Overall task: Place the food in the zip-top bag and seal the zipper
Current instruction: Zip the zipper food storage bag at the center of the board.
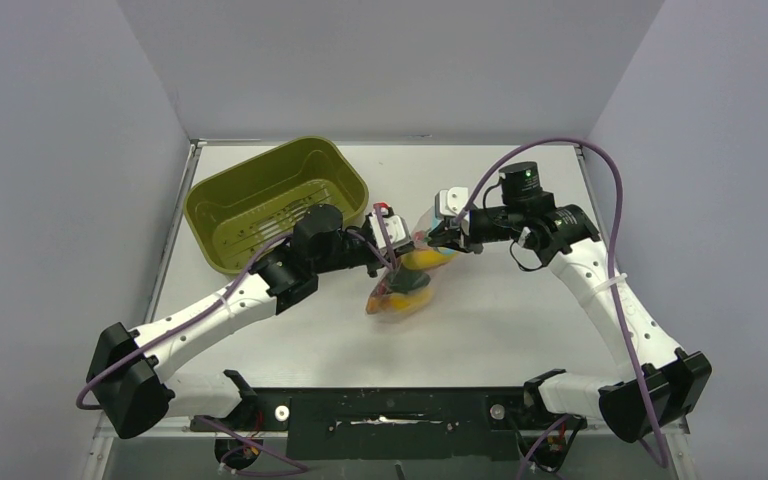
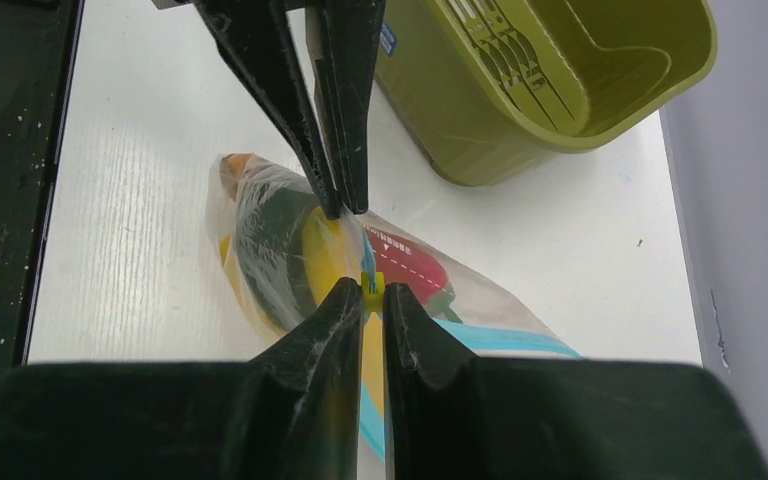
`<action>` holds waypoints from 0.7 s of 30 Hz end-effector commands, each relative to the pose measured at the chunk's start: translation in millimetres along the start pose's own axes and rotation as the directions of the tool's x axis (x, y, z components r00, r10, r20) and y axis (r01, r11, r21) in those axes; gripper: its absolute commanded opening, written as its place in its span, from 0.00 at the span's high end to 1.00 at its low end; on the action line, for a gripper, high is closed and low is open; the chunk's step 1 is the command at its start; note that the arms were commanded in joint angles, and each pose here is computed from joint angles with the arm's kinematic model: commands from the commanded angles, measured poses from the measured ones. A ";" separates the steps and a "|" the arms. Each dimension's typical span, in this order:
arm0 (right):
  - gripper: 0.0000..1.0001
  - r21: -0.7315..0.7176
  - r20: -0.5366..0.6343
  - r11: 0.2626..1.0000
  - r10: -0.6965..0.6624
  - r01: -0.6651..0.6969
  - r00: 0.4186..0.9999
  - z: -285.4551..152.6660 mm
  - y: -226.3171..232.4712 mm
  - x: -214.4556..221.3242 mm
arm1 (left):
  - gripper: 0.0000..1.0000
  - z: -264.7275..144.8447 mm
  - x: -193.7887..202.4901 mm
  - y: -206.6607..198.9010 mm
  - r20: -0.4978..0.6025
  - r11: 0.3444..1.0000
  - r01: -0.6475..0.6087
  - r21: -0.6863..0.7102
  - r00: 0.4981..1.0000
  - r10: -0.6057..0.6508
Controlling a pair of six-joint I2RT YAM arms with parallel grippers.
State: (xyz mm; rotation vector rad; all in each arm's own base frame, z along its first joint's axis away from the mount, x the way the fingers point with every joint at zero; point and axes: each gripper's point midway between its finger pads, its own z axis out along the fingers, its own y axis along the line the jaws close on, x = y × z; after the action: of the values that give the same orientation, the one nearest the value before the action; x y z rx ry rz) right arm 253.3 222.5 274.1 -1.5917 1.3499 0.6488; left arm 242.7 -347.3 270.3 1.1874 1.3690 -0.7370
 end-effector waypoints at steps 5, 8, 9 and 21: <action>1.00 0.055 0.078 0.996 -0.076 0.072 0.994 4.4 -21.0 -30.0 | 0.65 -2.4 -23.5 8.1 0.062 0.999 0.046 -0.028 0.997 -0.044; 1.00 0.048 0.085 0.996 -0.077 0.073 0.993 6.6 -20.2 -31.4 | 0.62 -0.5 -20.4 8.5 0.052 0.998 0.060 -0.029 0.997 -0.059; 1.00 0.047 0.086 0.996 -0.079 0.076 0.993 6.7 -19.6 -32.4 | 0.62 0.7 -20.1 9.0 0.050 0.997 0.065 -0.031 0.997 -0.063; 1.00 0.026 0.087 0.996 -0.085 0.083 0.993 13.1 -11.8 -36.7 | 0.62 17.3 -27.4 21.0 0.054 0.991 0.126 -0.054 0.991 -0.123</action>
State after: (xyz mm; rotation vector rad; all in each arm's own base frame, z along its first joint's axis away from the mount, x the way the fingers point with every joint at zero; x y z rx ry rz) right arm 254.2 241.2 278.0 -1.5888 1.3178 0.6685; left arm 255.3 -357.9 257.2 1.1093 1.5037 -0.7930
